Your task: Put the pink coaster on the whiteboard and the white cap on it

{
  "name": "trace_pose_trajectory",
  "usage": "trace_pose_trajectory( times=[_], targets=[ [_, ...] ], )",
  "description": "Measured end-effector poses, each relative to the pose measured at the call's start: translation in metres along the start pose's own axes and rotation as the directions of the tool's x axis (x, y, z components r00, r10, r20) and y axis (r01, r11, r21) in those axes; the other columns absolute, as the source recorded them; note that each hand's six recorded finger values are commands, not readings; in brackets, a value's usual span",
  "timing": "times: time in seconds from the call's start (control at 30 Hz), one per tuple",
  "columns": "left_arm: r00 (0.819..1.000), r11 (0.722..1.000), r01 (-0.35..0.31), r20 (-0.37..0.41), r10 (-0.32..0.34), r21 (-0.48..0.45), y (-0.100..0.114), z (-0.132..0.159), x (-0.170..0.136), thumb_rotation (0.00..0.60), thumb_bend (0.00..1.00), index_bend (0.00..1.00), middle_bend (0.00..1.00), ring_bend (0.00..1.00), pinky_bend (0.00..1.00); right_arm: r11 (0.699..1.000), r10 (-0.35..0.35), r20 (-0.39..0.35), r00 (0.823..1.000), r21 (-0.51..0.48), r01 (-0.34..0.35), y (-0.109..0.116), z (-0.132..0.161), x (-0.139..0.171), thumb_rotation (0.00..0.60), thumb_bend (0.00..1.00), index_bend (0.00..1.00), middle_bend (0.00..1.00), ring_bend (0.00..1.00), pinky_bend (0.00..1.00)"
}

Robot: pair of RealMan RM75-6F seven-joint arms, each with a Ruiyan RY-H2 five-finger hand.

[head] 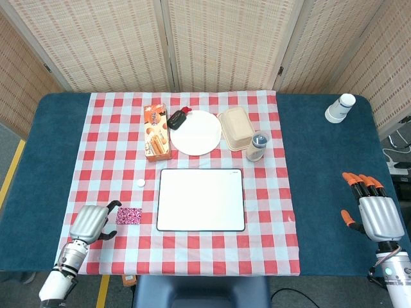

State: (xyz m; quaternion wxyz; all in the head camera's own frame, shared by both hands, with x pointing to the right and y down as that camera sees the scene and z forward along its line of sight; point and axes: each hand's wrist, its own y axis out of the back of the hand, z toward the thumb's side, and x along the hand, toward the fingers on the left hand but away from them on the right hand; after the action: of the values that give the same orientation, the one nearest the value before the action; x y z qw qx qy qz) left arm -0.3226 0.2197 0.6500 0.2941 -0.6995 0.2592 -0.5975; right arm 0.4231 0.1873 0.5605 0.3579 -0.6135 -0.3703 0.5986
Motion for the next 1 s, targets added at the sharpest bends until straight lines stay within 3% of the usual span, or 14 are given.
trace_pose_trajectory(
  times=[0.2, 0.5, 1.0],
  targets=[
    [0.998, 1.0, -0.026, -0.056, 0.025, -0.014, -0.011, 0.001, 0.012, 0.6, 0.2, 0.27, 0.99, 1.0, 1.0, 1.0, -0.003, 0.004, 1.0, -0.003, 0.003, 0.001, -0.001, 0.0, 0.6, 0.3, 0.1, 0.12, 0.0, 0.14],
    [0.99, 0.998, 0.015, -0.136, -0.022, -0.053, -0.033, -0.003, 0.022, 0.6, 0.2, 0.29, 1.0, 1.0, 1.0, 1.0, 0.012, 0.002, 1.0, 0.003, -0.012, 0.0, -0.002, 0.0, 0.6, 0.29, 0.09, 0.12, 0.0, 0.14],
    [0.987, 0.997, 0.062, -0.144, -0.068, -0.047, -0.044, 0.008, 0.032, 0.6, 0.23, 0.3, 1.0, 1.0, 1.0, 1.0, 0.003, 0.008, 1.0, -0.004, -0.003, 0.003, -0.004, 0.001, 0.6, 0.29, 0.09, 0.12, 0.0, 0.14]
  ],
)
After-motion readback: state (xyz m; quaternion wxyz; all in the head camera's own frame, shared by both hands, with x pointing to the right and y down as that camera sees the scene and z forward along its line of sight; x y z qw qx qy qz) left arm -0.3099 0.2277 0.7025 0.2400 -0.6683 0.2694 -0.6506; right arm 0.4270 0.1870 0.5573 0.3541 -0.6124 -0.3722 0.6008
